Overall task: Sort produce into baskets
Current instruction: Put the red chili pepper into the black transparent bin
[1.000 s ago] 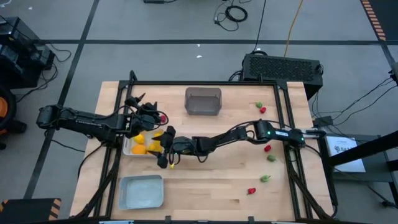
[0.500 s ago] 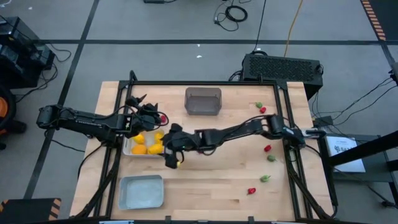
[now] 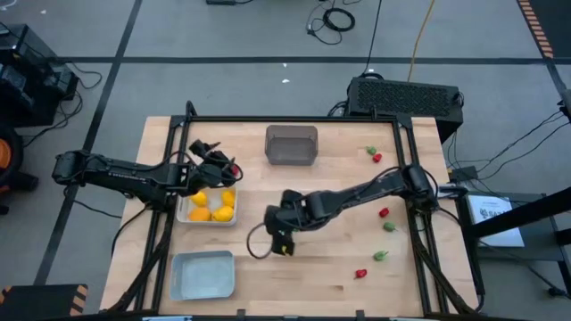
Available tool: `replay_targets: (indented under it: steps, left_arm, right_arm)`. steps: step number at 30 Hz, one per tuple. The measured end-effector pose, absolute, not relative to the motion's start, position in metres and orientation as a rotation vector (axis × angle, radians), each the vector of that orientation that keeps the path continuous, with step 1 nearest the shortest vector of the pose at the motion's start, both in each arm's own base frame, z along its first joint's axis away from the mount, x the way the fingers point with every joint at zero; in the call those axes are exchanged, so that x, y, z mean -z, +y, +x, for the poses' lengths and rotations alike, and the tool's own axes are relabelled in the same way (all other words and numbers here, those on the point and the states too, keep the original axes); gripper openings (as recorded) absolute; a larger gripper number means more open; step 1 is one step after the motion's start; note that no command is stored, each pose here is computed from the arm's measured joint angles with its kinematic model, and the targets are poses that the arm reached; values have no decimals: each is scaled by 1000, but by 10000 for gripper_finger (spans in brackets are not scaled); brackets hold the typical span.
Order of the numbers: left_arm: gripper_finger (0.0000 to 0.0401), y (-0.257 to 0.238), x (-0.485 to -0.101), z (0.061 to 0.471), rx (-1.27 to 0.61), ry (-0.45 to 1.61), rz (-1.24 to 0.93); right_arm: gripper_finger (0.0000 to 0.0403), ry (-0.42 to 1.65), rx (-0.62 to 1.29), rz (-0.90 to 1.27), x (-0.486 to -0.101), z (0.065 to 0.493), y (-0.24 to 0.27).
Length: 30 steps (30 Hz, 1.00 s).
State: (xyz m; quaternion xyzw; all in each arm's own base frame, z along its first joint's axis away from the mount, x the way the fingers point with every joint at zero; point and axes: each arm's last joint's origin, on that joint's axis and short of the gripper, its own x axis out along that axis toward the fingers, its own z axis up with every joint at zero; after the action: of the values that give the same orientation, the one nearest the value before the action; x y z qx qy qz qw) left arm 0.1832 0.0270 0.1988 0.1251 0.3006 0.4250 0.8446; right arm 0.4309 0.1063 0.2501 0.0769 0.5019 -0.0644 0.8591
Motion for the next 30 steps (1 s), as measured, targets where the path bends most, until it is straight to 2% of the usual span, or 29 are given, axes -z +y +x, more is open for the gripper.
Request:
replay_targets:
  steps: [5, 10, 15, 21, 30]
  left_arm:
    - [341, 23, -210, 197, -700, 472, 122]
    - [341, 13, -226, 209, -322, 293, -4]
    - [341, 3, -229, 212, -22, 265, -103]
    - [341, -7, -223, 212, 53, 320, -154]
    - [341, -12, -206, 223, 67, 394, -140]
  right_arm:
    - [309, 1207, 193, 164, -244, 411, 120]
    - [309, 1171, 301, 112, -240, 406, 129]
    - [309, 1156, 289, 96, -233, 405, 135]
    - [309, 1097, 255, 62, -208, 408, 136]
    - [309, 1037, 424, -70, -179, 402, 123]
